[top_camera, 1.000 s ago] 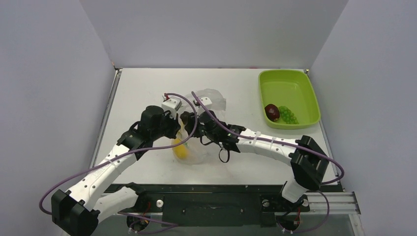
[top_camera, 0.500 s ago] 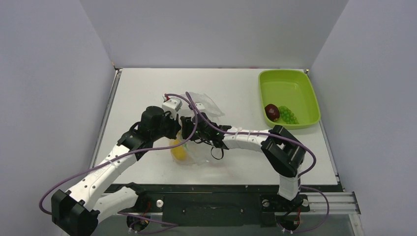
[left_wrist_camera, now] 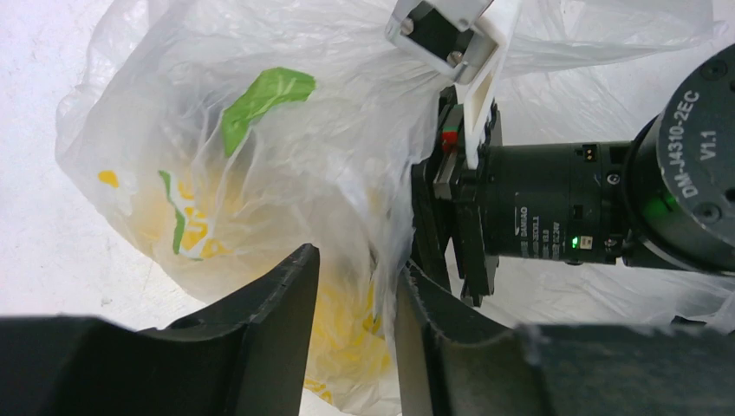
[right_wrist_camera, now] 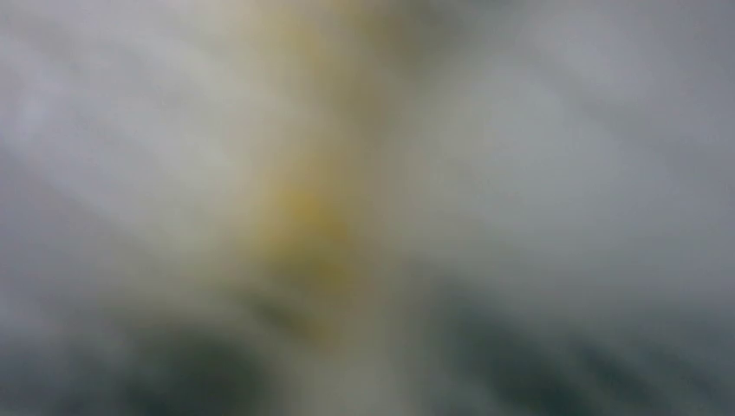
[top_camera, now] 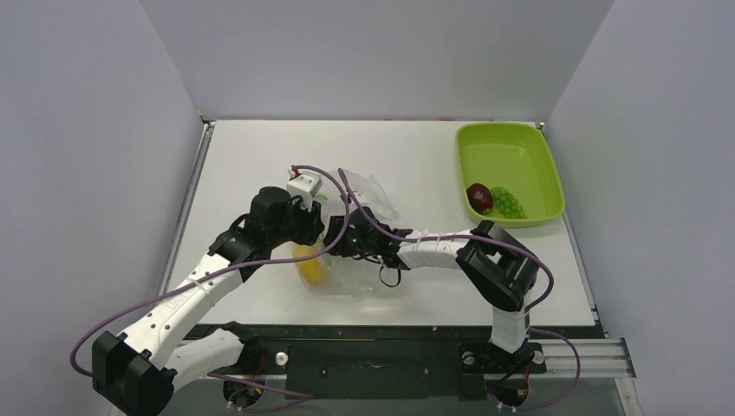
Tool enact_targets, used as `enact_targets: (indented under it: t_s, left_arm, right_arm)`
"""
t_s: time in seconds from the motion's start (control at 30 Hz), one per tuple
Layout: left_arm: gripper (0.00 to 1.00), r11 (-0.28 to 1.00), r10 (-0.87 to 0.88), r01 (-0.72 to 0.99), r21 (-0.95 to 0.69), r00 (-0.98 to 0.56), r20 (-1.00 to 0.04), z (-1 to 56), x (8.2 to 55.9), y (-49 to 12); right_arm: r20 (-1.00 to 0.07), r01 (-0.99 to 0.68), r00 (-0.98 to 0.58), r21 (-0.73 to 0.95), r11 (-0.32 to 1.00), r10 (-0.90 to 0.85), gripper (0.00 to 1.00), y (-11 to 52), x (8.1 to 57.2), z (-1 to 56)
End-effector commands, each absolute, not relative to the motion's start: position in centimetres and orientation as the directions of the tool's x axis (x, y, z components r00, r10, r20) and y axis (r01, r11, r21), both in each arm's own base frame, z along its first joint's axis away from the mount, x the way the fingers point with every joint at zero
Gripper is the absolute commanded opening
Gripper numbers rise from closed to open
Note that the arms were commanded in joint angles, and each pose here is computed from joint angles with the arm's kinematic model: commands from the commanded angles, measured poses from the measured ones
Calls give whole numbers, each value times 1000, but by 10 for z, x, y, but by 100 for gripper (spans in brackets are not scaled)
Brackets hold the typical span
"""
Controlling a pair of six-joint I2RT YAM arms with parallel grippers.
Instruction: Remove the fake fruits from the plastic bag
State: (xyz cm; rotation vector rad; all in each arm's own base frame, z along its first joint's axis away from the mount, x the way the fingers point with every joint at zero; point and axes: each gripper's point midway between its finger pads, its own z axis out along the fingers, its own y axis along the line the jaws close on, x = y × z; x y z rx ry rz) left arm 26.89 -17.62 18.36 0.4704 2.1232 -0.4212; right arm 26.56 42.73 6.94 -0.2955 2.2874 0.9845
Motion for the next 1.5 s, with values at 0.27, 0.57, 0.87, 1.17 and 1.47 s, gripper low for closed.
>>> enact_targets:
  t_s: [0.27,0.57,0.87,1.17,1.47]
  left_arm:
    - [29,896,115,433,-93,-428,-896,214,280,-168]
    - [39,945,47,319,-76,-361,-932,235,283,-143]
    - [50,926,78,365,-95,-431,-899,214,285,-158]
    - [55,952,68,293,-83,-472,-879,209,291,-147]
    - [58,948,-245,110,-300,-351,-904,278,259,-110]
  right_arm:
    - [-698,-453,-696,607,653,166,53,427,293,120]
    - [-738,-467,-632,607,643,238,61,449,314,150]
    - [-720,-464,-611,663,588,329,62,469,323,163]
    - [-714,-468,-637,658,590,291,61,458,307,156]
    - [-704,-438,-663,640,631,253,61,423,313,137]
